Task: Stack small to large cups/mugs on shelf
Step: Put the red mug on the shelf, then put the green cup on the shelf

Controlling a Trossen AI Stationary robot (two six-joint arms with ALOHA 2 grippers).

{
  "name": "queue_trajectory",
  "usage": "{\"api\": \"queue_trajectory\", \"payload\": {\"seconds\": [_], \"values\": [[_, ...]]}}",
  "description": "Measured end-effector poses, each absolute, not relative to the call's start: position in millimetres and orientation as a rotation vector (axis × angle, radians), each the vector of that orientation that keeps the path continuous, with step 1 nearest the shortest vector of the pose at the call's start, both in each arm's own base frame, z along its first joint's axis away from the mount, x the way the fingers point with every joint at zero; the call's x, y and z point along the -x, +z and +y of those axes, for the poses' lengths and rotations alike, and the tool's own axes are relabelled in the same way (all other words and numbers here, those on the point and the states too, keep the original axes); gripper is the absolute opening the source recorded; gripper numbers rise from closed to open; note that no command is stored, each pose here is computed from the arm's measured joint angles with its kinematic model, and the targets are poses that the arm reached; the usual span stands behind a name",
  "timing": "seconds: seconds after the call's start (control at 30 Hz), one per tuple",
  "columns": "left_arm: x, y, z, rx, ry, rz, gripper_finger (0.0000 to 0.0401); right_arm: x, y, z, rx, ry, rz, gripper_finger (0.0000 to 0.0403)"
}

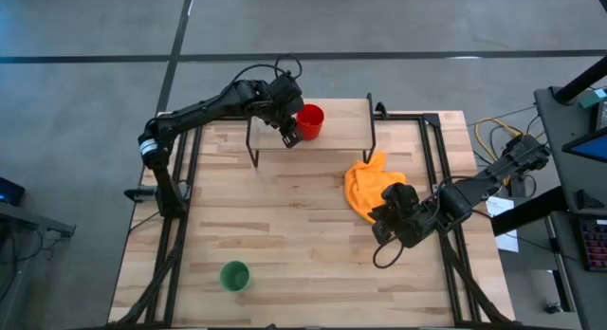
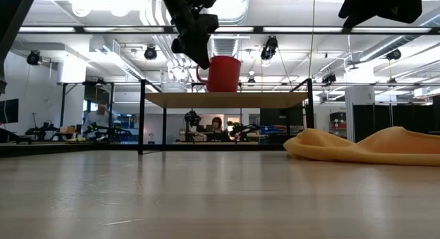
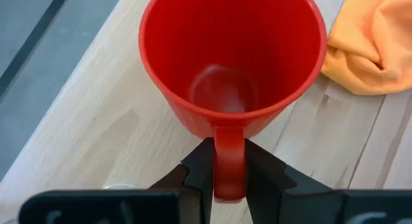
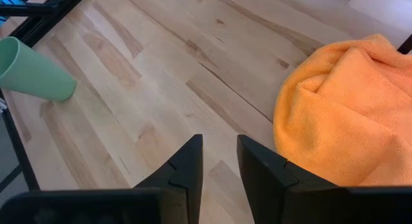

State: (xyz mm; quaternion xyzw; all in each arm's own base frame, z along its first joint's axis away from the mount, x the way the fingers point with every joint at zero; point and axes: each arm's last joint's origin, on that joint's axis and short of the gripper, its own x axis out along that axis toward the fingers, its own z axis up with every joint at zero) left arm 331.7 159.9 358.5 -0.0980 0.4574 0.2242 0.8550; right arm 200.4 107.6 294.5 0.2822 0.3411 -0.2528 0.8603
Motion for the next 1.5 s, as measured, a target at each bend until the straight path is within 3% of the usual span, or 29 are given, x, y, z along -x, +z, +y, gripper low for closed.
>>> {"api": "queue_trajectory", "payload": {"seconds": [0.43,0.9,1.17,1.27,1.5], "values": [[-336,350,162,0.212,0.470,0.991,0.0145,-200,294,108,-0.592,-0.531,0.716,0.0091],[-318,407,148,0.199,0.465,0.947,0.0147,-202,296,109,-0.560,-0.499,0.711,0.0091],[-277,446,104,0.323,0.450,1.053,0.0148,-218,310,119,-0.428,-0.289,0.584,0.0091],[-266,458,83,0.392,0.342,0.994,0.0148,-226,316,123,-0.324,-0.205,0.521,0.0091],[-250,474,35,0.427,0.210,0.956,0.0148,-239,309,117,-0.279,-0.239,0.533,0.0091]]}}
